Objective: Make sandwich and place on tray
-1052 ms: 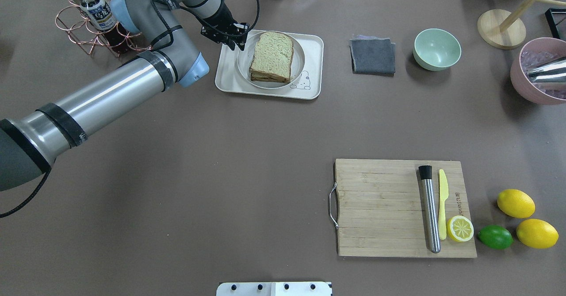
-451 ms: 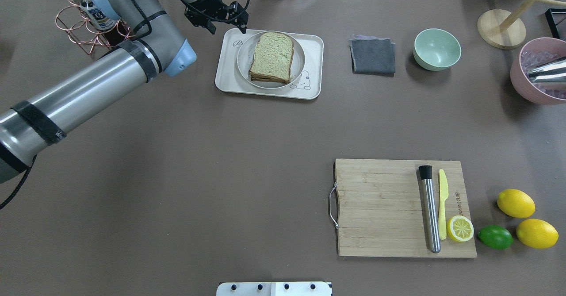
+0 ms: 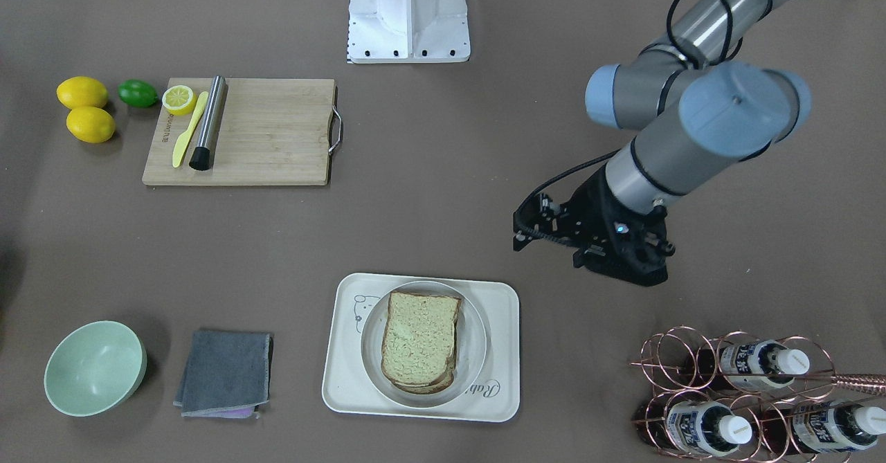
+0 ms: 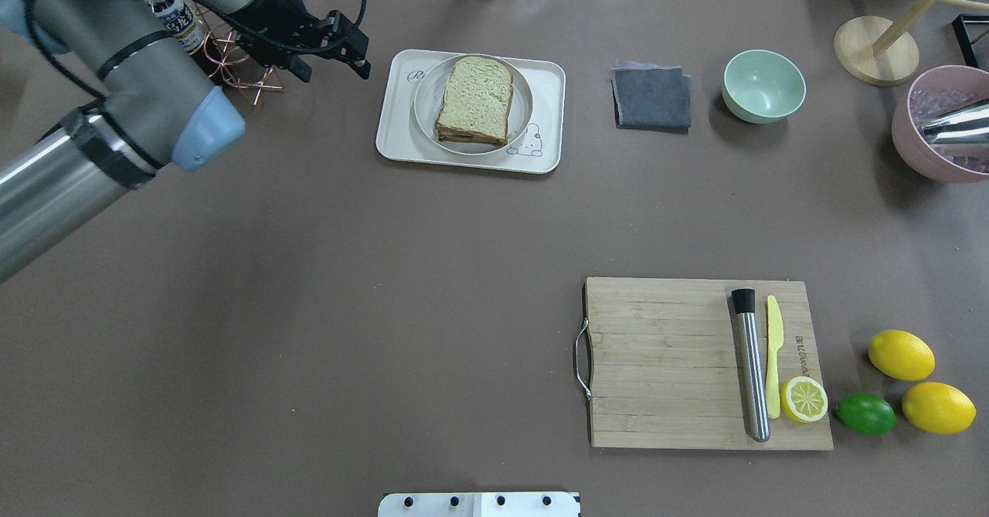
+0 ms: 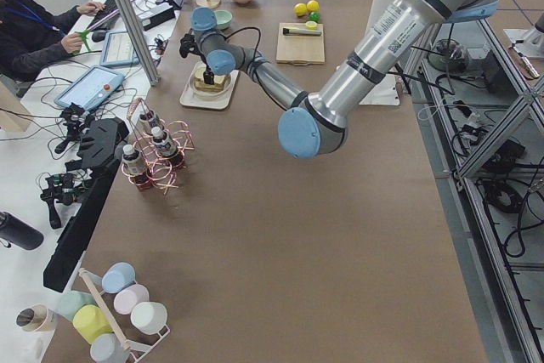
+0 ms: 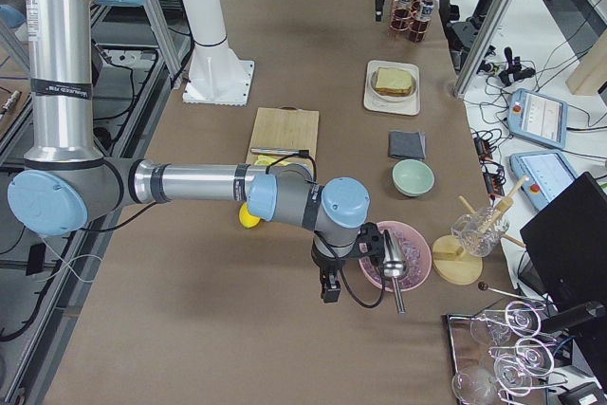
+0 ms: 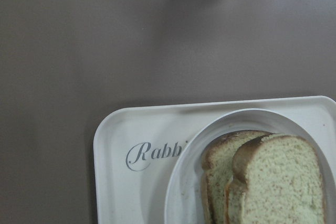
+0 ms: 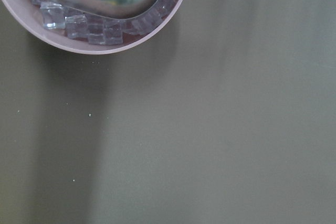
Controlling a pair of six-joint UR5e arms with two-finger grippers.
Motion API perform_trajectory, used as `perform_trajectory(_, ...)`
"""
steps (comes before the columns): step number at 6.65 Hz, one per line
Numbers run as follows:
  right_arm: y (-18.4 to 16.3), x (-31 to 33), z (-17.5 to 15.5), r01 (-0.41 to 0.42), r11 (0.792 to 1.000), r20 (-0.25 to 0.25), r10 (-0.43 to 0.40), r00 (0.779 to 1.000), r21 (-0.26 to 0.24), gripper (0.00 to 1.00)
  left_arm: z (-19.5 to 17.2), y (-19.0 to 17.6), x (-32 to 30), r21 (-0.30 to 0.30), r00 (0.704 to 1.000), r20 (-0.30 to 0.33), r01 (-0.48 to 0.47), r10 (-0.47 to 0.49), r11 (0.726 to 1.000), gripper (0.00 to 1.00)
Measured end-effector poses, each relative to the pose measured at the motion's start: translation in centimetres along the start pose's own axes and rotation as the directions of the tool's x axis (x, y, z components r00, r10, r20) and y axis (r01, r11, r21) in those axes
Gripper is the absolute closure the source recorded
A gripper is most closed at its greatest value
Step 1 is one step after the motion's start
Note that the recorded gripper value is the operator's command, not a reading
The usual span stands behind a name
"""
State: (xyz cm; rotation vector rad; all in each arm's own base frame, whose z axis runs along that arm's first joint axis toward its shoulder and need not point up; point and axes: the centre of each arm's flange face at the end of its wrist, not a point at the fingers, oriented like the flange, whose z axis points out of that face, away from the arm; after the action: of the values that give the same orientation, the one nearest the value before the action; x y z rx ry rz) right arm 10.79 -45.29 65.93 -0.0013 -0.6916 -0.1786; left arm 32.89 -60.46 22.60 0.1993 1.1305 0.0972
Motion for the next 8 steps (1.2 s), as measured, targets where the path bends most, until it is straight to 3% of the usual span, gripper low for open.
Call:
perform_trajectory(2, 0.6, 0.8, -0.2, -0.019, 1.0, 0.0, 0.019, 1.0, 0.006, 0.0, -6.7, 6.6, -4.9, 0.02, 0.999, 0.033, -0.025, 0.024, 0.999, 0.02)
perform_trajectory(4, 1.5, 1.8, -0.6, -0.042, 0.999, -0.002, 0.042, 0.999, 0.016, 0.0, -11.9, 11.5, -15.4, 0.034, 0.986, 0.128, -0.114, 0.108, 0.993, 0.02)
perform_trajectory(6, 1.9, 2.3, -0.9, -0.055, 0.998, -0.006, 0.055, 0.998, 0.023, 0.0, -16.9, 13.0, -28.7, -0.004, 0.944, 0.263, -0.204, 0.198, 0.979, 0.02)
perform_trajectory(8, 2.1, 2.5, -0.8, -0.061, 0.998, -0.006, 0.061, 0.998, 0.021, 0.0, -18.5, 14.7, -38.6, -0.081, 0.924, 0.344, -0.15, 0.169, 0.985, 0.02)
